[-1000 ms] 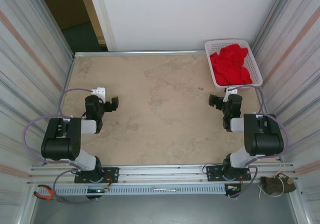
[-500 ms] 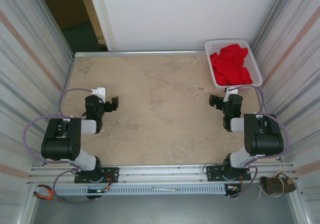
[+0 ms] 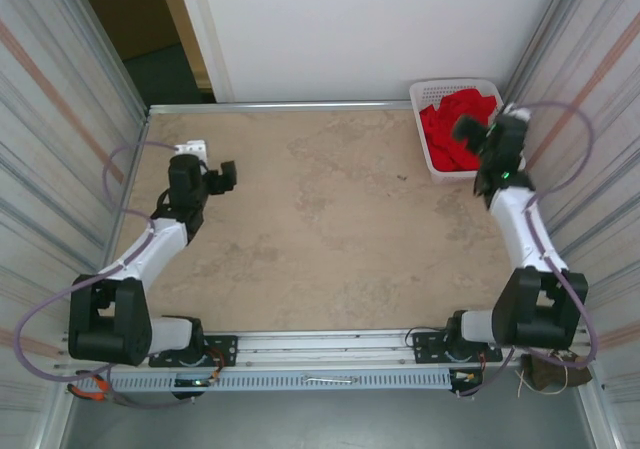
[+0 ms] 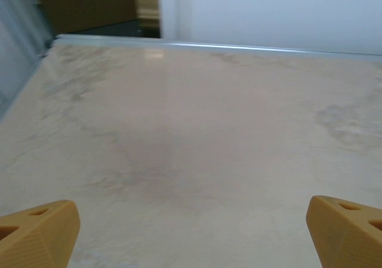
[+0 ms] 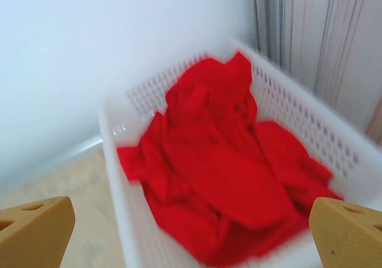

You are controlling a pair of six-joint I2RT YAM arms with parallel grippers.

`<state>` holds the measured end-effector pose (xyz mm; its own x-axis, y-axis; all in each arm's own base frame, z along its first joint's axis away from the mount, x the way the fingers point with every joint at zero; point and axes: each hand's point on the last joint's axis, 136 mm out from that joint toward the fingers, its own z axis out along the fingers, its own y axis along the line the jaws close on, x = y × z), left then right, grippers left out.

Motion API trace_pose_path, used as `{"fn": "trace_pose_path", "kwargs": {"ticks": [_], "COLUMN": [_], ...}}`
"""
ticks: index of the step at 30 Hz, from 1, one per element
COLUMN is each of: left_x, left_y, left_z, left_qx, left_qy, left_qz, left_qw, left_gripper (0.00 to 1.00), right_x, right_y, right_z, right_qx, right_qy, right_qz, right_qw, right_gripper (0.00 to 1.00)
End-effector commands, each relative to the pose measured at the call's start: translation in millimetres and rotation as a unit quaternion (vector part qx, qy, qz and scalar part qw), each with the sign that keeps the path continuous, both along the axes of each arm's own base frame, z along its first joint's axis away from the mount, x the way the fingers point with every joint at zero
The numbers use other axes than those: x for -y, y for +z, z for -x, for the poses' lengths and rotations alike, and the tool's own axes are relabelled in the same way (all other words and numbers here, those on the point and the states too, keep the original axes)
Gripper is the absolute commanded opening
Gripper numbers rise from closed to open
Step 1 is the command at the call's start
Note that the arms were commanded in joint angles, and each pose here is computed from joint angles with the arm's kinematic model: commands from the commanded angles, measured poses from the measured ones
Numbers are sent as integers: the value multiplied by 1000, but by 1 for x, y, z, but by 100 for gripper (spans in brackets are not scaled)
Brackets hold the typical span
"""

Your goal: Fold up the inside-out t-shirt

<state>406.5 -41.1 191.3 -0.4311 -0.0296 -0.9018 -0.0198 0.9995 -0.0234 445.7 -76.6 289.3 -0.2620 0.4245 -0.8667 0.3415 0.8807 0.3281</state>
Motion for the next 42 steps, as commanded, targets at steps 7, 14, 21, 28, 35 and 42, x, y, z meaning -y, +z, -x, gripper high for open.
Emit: {"fn": "trace_pose_path", "kwargs": {"ticks": [7, 14, 21, 28, 35, 42], "left_x": [75, 96, 106, 109, 110, 112], "left_y": [9, 18, 15, 8, 12, 30], "left_z": [1, -9, -16, -17, -15, -12], "left_qx": [-55, -74, -79, -88, -91, -76], "left_qy": [-93, -119, -135, -136, -137, -142], "left_qz": [60, 105, 122, 126, 132, 143], "left_qw": [992, 985, 980, 979, 977, 977], "left_gripper": [98, 98, 98, 98, 98, 98], "right_x": [-22, -37, -48, -40, -26, -46], "right_y": [-83, -134, -172, -196, -111, 104], "right_z": [-71, -99, -113, -123, -132, -94], "right_qx": [-226, -292, -319, -325, -239, -11], "right_qy": [77, 84, 86, 74, 96, 177], "right_qz": [-136, -110, -119, -135, -155, -180], "right_qw": [961, 946, 936, 933, 954, 967], "right_gripper": [86, 83, 78, 45, 0, 0]}}
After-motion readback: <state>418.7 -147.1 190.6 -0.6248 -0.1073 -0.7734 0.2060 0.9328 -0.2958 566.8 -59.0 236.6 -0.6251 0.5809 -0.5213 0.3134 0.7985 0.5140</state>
